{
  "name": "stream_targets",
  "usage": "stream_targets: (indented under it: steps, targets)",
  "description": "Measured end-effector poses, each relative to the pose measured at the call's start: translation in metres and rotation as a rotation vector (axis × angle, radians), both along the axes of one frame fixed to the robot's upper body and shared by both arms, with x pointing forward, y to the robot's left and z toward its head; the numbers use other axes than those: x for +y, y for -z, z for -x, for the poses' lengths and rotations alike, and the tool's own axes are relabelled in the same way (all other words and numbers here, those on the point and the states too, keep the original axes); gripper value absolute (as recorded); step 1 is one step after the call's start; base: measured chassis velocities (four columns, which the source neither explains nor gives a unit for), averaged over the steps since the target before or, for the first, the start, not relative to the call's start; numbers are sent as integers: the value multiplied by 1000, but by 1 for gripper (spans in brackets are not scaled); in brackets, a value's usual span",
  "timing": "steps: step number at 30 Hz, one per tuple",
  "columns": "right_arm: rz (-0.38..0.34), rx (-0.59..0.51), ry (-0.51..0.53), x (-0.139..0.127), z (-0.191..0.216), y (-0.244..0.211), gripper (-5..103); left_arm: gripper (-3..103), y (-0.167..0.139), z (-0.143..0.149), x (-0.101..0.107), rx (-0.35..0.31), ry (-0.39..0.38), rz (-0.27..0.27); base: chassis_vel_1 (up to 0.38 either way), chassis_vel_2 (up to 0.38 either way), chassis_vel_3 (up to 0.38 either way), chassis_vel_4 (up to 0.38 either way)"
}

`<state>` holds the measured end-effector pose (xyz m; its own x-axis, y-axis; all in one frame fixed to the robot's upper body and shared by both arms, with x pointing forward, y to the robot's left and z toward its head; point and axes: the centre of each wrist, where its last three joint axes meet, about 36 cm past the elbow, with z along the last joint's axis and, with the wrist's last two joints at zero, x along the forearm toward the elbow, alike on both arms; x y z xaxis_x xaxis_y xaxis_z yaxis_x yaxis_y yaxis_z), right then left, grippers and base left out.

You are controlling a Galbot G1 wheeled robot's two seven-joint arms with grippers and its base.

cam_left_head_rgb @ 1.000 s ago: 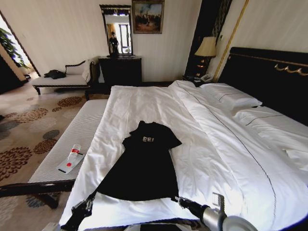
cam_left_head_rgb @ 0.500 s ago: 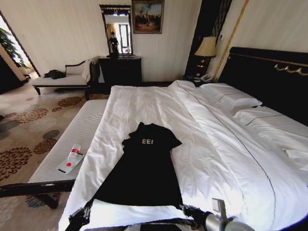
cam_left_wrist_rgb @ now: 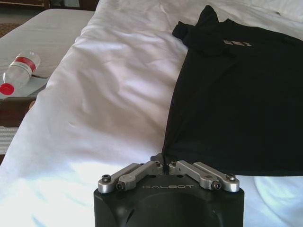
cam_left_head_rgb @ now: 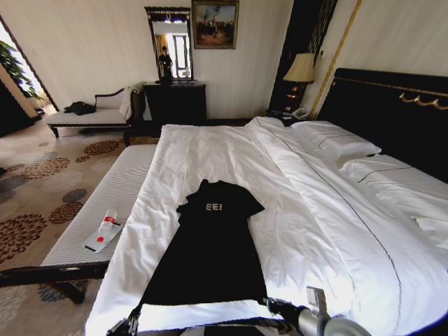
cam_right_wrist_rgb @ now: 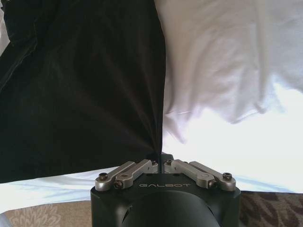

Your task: Fold the clothes on the bed.

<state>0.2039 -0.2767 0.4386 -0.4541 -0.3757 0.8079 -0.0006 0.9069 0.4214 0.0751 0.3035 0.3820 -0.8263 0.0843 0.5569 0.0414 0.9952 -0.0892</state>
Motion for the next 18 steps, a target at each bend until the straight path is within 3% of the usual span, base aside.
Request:
stream_targets:
  steps: [7,9,11,13,15,17,18]
  targets:
    - [-5,2,3,3,-1,4,0,-1,5,2,-7,16,-9,-3,0,0,0,0]
    - [-7,-8,-1,5,-1,5,5,10,5,2,-8,18,-7,-3,0,0,0,0]
    - [-7,-13,-2,6,-2,5,5,10,5,1,-8,17,-5,-3,0,0,0,0]
    - [-15,-29,1,10,-4,5,15,25,8,0,-11,16,-1,-7,0,0,0,0]
    - [-15,-33,2,11,-5,5,20,25,9,0,-13,12,-2,-9,0,0,0,0]
    - [-13,-42,6,11,-5,3,31,36,8,-1,-14,5,-2,-12,0,0,0,0]
    - [-10,-48,8,10,-5,1,31,42,7,-3,-14,-1,-3,-12,0,0,0,0]
